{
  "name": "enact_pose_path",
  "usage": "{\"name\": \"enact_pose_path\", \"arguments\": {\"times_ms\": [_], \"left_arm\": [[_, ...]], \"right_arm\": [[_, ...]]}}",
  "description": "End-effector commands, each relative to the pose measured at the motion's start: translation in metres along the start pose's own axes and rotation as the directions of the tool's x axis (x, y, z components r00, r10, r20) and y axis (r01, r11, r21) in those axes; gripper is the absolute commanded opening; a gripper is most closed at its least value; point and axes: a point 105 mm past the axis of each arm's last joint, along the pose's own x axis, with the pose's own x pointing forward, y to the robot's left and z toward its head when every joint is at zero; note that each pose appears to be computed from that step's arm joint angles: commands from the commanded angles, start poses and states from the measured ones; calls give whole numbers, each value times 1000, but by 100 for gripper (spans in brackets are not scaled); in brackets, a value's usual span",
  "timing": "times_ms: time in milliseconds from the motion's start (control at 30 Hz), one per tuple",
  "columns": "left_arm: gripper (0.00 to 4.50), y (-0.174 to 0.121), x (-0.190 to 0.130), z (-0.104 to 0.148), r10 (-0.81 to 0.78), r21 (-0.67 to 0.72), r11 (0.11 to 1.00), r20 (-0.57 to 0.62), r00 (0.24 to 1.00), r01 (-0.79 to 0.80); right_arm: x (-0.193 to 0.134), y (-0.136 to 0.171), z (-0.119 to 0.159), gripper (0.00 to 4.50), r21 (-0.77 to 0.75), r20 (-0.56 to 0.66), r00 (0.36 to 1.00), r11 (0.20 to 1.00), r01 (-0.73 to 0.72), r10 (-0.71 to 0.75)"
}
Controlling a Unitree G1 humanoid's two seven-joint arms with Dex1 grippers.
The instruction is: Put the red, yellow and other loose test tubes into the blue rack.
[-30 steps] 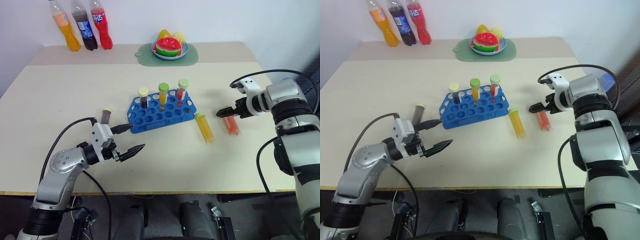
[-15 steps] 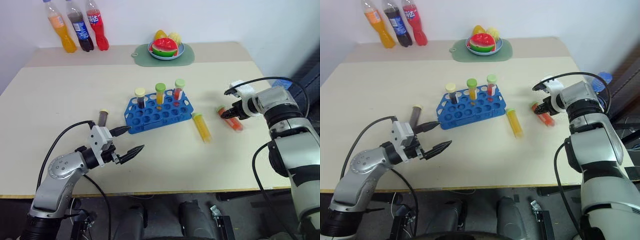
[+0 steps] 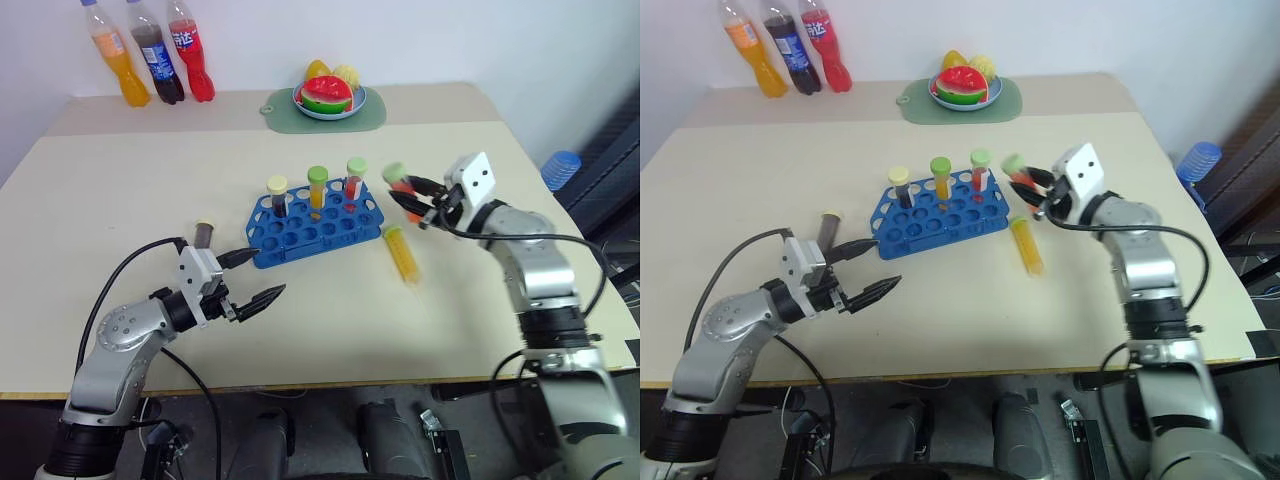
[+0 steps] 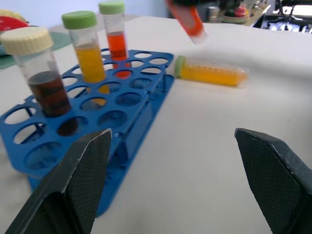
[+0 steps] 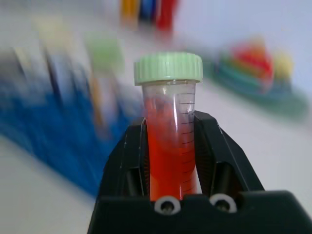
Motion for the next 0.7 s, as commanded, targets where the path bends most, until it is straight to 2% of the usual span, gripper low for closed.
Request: {"name": "enact_pose_path", "arguments": {"times_ms": [33,167,300,567,700], "left_arm": [[422,2,-1,8,-11,28,1000,36,999,10],[422,4,1,8,-17,29,999,40,999,15],[422,3,1,10,-16,30,999,49,999,15],[422,-1,-5,8,-5,18,1000,48,999,4],[422,-2,-6,8,11,17,1000,49,999,-12]], "right_arm": [[2,2,26,77,41,152,985,996,80,-85],[13,19,21,77,97,196,974,990,98,-116],[22,28,5,77,155,203,966,979,129,-159],[31,25,-40,77,161,126,970,970,185,-206],[35,28,-48,77,152,121,975,974,169,-188]]}}
